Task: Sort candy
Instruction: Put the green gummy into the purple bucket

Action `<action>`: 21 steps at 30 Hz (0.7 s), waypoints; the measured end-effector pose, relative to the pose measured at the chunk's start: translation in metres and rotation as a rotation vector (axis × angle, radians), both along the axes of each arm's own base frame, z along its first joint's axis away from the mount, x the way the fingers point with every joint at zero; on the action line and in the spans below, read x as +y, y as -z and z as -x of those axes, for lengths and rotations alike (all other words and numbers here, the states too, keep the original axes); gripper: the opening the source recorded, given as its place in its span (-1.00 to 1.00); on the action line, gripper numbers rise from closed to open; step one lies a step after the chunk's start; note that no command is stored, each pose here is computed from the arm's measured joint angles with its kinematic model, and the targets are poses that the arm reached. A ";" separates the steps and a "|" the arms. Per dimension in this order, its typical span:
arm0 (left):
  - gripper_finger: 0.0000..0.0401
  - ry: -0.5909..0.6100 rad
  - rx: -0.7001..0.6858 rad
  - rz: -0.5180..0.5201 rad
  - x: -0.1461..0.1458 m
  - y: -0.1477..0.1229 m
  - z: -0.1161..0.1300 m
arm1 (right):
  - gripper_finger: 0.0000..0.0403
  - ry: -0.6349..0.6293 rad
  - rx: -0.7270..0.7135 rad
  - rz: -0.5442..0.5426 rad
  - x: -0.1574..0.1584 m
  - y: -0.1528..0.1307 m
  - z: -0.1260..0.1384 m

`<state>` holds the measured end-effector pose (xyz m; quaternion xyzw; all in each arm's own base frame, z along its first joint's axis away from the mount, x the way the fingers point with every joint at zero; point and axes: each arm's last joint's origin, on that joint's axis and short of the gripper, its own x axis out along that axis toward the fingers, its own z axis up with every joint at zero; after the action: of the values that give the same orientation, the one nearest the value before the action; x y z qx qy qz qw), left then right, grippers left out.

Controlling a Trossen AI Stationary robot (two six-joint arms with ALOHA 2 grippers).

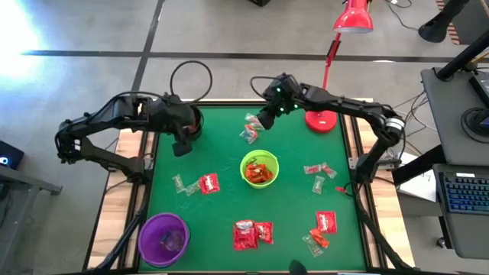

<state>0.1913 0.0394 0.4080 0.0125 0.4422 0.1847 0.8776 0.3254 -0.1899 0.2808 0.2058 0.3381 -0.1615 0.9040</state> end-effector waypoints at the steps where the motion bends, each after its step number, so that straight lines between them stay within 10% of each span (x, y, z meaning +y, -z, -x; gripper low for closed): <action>1: -0.62 -0.001 -0.010 -0.002 0.000 -0.001 -0.001 | -0.41 -0.011 0.009 0.015 -0.006 0.002 -0.001; 21: -0.62 -0.188 -0.054 -0.001 0.031 -0.003 0.005 | -0.43 -0.370 0.311 0.082 -0.066 0.078 -0.014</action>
<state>0.1862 0.0700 0.4107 -0.0338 0.4173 0.2668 0.8681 0.3397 -0.2555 0.2029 0.0759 0.4982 -0.0364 0.8630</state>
